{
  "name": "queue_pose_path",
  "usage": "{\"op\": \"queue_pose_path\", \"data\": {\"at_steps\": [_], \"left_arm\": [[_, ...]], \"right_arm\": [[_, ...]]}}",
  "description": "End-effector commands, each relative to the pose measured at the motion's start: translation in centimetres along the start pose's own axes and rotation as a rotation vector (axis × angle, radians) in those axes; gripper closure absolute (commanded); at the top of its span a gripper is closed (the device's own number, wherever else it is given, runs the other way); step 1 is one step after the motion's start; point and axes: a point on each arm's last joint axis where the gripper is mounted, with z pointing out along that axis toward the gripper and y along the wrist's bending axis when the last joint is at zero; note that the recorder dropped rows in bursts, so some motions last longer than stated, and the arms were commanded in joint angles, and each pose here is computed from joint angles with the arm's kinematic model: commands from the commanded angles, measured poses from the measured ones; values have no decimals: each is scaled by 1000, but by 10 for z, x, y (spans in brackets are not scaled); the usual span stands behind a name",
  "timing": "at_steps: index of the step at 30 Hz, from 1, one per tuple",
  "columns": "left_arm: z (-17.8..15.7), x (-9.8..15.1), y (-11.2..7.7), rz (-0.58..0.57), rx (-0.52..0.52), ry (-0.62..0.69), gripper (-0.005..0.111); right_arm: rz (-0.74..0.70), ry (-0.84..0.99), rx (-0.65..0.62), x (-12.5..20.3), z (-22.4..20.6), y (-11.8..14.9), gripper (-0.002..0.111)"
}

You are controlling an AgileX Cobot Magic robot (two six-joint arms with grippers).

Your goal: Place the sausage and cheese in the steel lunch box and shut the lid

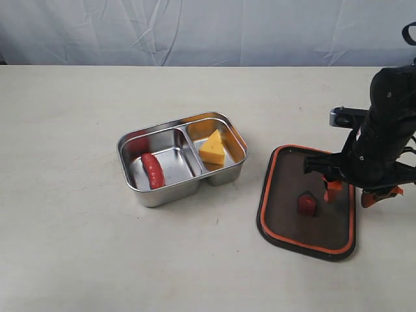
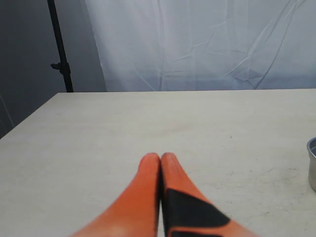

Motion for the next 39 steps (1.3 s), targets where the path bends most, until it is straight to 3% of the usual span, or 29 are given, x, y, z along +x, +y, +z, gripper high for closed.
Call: {"op": "queue_pose_path", "data": {"at_steps": [1,6,9,20,26,35,39], "left_arm": [[0,0,0,-1,2,-14,107],[0,0,0,-1,2,-14,107],[0,0,0,-1,2,-14,107],[0,0,0,-1,2,-14,107],[0,0,0,-1,2,-14,107],[0,0,0,-1,2,-14,107],[0,0,0,-1,2,-14,107]], "right_arm": [[-2,30,12,0,11,-1,52],[-1,51,18,0,16,-1,52],[-1,81,29,2,20,-2,57],[-18,132,49,5,28,-3,109],[-92,114,58,5,19,-5,109],[-138,-245,-21,20,-92,-13,109],[-171,-395,-203,37,-134,-6,109]]}}
